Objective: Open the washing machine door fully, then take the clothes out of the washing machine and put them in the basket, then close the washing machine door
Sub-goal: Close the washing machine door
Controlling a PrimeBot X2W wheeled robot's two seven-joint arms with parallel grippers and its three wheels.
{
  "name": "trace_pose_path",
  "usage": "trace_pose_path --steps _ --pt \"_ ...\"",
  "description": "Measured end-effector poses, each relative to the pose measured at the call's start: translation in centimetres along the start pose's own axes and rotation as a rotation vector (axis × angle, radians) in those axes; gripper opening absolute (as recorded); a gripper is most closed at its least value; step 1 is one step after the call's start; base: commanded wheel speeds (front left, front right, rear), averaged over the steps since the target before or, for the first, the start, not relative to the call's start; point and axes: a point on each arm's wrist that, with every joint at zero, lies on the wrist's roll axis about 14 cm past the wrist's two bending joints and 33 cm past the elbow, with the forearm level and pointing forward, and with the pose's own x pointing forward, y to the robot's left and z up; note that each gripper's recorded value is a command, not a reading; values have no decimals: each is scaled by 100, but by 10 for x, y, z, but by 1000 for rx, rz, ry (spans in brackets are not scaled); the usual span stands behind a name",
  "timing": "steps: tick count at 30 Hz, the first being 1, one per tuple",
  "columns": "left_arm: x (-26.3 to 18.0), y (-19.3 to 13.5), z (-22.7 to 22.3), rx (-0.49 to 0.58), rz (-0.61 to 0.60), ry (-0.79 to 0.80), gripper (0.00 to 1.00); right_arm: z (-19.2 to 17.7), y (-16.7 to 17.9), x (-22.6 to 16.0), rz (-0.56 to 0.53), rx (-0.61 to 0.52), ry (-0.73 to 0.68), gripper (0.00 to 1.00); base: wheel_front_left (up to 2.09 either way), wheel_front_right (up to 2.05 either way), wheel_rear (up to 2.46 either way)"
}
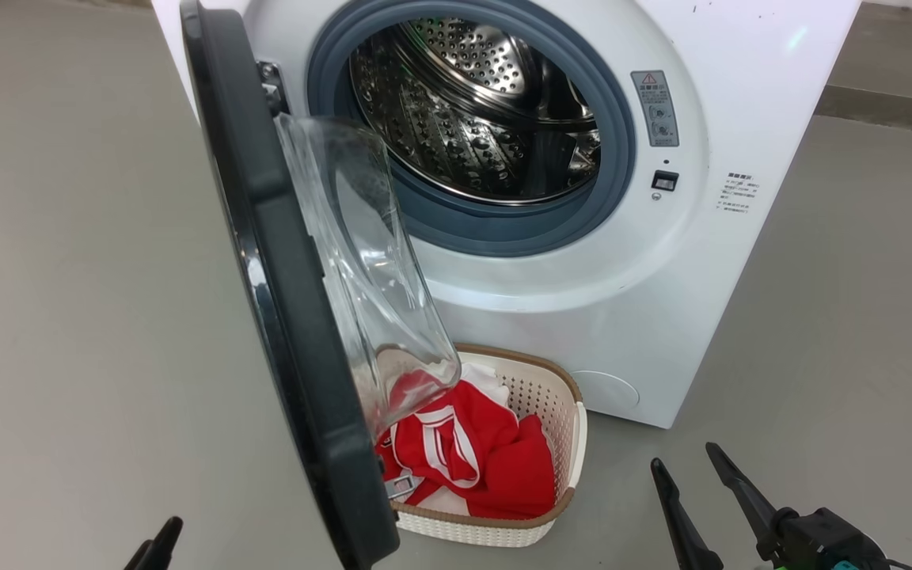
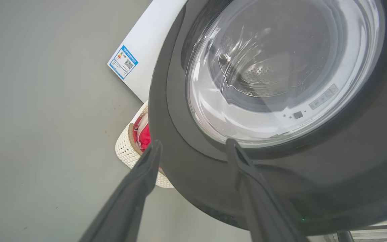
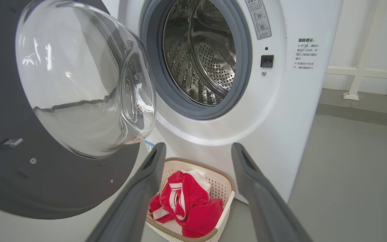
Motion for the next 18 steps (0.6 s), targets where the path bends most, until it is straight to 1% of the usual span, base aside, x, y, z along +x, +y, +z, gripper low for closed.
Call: trace_pose_path --steps 2,5,10,12,15,18 --pt "0 4 0 -12 13 -28 100 -1 1 0 2 0 3 100 0 0 0" --pt "-2 10 -3 -3 35 -53 100 -2 2 1 7 1 7 100 0 0 0" --pt "-5 23 -12 57 75 -84 100 -5 3 1 12 4 14 100 0 0 0" --pt "-7 28 -21 133 85 -53 100 -5 3 2 11 5 16 100 0 0 0" --pt "-7 34 -34 182 103 -30 100 -7 2 2 10 8 20 100 0 0 0" --pt "-4 32 -31 192 110 -67 100 -8 2 2 10 9 23 100 0 0 0"
